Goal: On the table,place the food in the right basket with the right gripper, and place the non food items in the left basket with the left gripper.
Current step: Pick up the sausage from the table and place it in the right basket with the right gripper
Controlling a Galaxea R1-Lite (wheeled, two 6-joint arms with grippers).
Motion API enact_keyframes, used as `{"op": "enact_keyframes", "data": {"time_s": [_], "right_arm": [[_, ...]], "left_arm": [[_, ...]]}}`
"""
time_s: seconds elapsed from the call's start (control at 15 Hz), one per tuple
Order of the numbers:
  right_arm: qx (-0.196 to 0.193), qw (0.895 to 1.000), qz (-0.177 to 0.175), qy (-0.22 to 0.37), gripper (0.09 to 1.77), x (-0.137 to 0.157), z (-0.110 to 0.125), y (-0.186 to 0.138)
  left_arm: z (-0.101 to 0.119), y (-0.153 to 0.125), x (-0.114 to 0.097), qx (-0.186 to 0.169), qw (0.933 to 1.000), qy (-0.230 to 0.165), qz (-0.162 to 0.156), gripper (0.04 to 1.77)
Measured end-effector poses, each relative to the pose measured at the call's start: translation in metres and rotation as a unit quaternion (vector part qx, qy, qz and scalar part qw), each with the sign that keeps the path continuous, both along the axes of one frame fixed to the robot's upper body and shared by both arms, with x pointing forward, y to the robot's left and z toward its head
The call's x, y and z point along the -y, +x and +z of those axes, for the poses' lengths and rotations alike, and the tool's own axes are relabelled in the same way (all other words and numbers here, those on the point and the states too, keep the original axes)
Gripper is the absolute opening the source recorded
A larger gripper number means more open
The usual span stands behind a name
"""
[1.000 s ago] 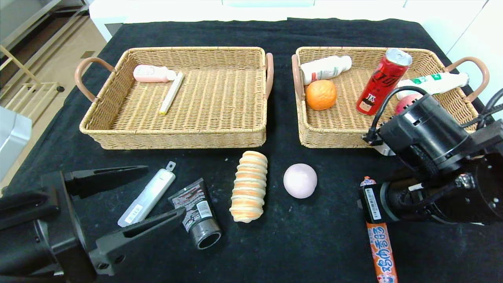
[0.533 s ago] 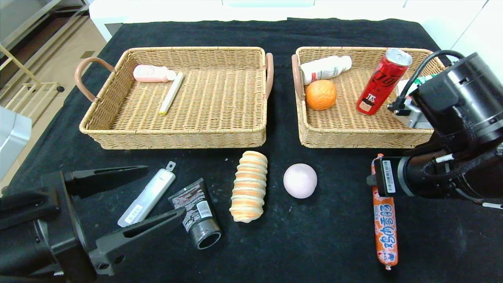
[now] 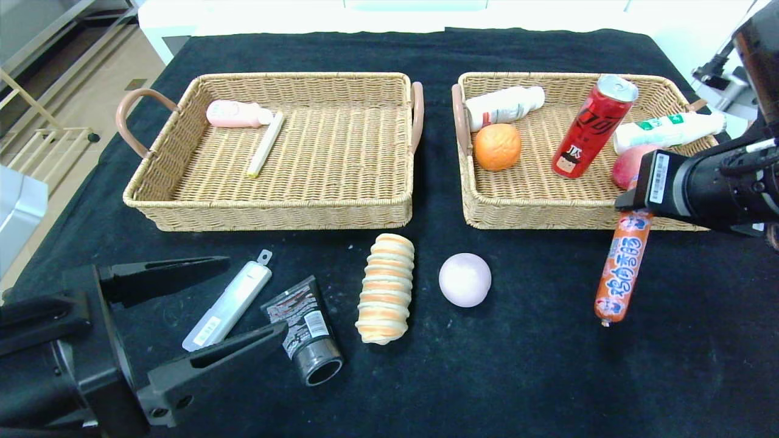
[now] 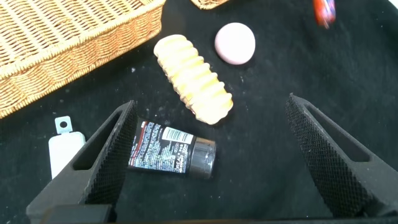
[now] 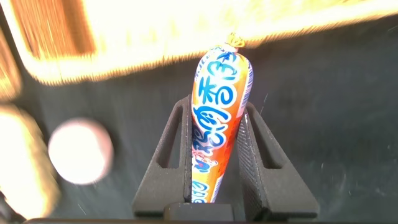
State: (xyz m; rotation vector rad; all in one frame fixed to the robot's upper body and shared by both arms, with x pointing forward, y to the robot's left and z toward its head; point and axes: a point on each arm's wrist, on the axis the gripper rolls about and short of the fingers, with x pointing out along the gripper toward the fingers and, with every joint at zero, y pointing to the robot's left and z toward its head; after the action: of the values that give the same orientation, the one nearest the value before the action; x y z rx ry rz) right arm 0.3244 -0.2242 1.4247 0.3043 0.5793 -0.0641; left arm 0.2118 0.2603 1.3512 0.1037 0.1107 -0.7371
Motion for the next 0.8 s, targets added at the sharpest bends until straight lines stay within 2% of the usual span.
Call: {"op": "enact_keyframes", "data": {"time_s": [0.27,0.53,0.8], "right_arm": [[0.034,0.995,-0.072,0.06,0.51,0.018,0.019,0.019],[0.068,0.986,-0.108,0.108,0.51,0.023,0.035,0.035],[0.085,0.977,-0.13,0.147,0.51,0.023,0.042,0.051]], "left_arm": [[0.0,0.0,0.0,0.0,1.0,0.0,0.0,1.72],[-0.001,0.001,0.0,-0.002,1.0,0.002,0.0,1.72],[-0.001,0.001,0.0,-0.001,1.0,0.002,0.0,1.72]]}}
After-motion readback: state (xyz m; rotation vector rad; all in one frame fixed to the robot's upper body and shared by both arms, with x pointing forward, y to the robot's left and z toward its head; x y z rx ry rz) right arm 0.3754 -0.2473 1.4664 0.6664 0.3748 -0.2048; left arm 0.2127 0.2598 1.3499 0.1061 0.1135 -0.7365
